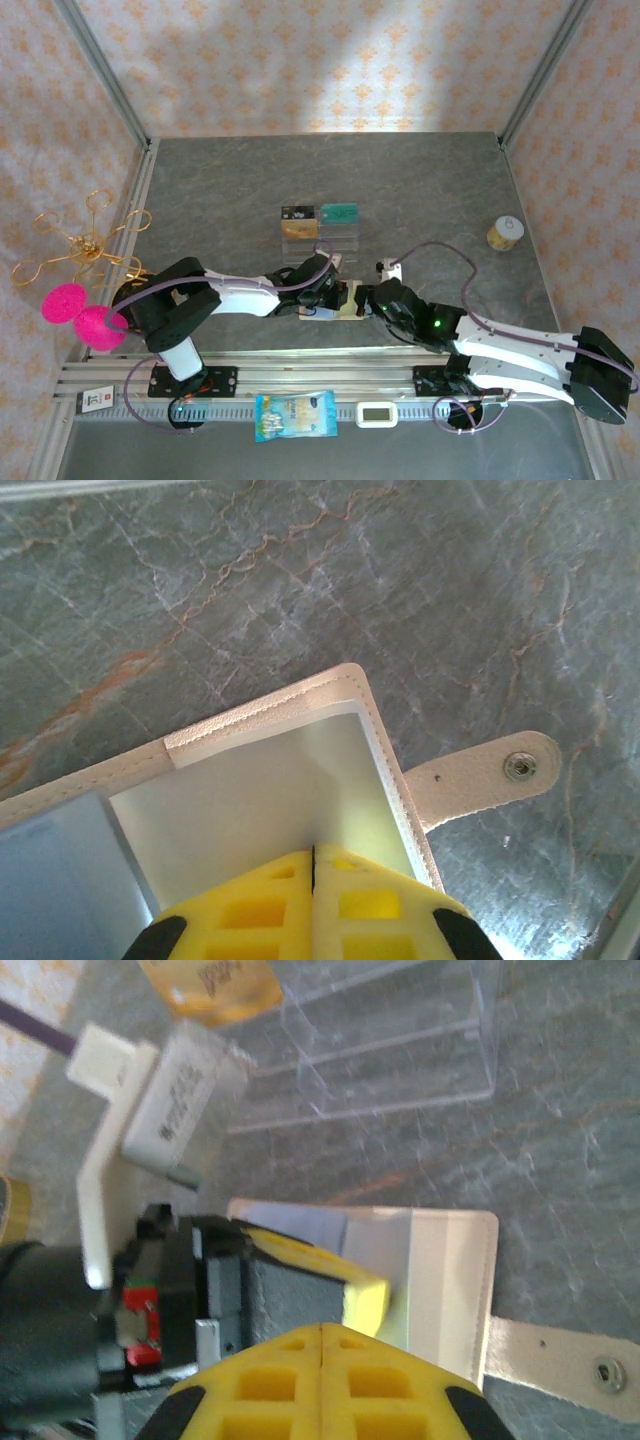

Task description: Take the credit cards out of the card holder

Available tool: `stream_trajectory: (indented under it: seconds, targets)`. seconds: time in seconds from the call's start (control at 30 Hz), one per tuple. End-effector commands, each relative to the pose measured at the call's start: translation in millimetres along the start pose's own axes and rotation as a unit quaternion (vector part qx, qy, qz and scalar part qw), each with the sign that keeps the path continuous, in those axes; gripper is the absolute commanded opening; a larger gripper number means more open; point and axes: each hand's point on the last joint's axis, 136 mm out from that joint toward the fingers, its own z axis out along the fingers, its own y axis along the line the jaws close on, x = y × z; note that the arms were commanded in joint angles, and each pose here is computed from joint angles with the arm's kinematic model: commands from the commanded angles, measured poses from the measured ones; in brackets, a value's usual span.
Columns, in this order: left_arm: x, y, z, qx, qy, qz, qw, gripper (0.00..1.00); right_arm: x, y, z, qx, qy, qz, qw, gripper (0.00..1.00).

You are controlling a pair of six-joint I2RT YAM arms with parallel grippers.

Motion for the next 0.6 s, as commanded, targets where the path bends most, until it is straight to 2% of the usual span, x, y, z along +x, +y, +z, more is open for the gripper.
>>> stream_trajectory:
  seconds: [0.0, 0.17, 0.33, 0.57]
  targets:
    - [1.3, -3.4, 2.1, 0.000, 0.010, 0.008, 1.000, 0.00, 17.2, -0.2, 8.3, -0.023, 0.023, 0.018, 0.999, 0.00]
    - [-0.1, -3.5, -0.4, 0.000, 0.006, 0.006, 1.000, 0.00, 34.1, -0.8, 18.6, -0.053, 0.046, 0.024, 0.997, 0.00]
    - [0.3, -3.5, -0.3, 0.001, 0.006, 0.005, 1.000, 0.00, 32.9, -6.3, 24.8, -0.049, 0.047, 0.025, 0.997, 0.00]
    - [-3.6, -4.6, -8.7, 0.004, -0.009, 0.005, 1.000, 0.00, 41.5, -38.6, 33.8, 0.029, 0.064, 0.027, 0.997, 0.00]
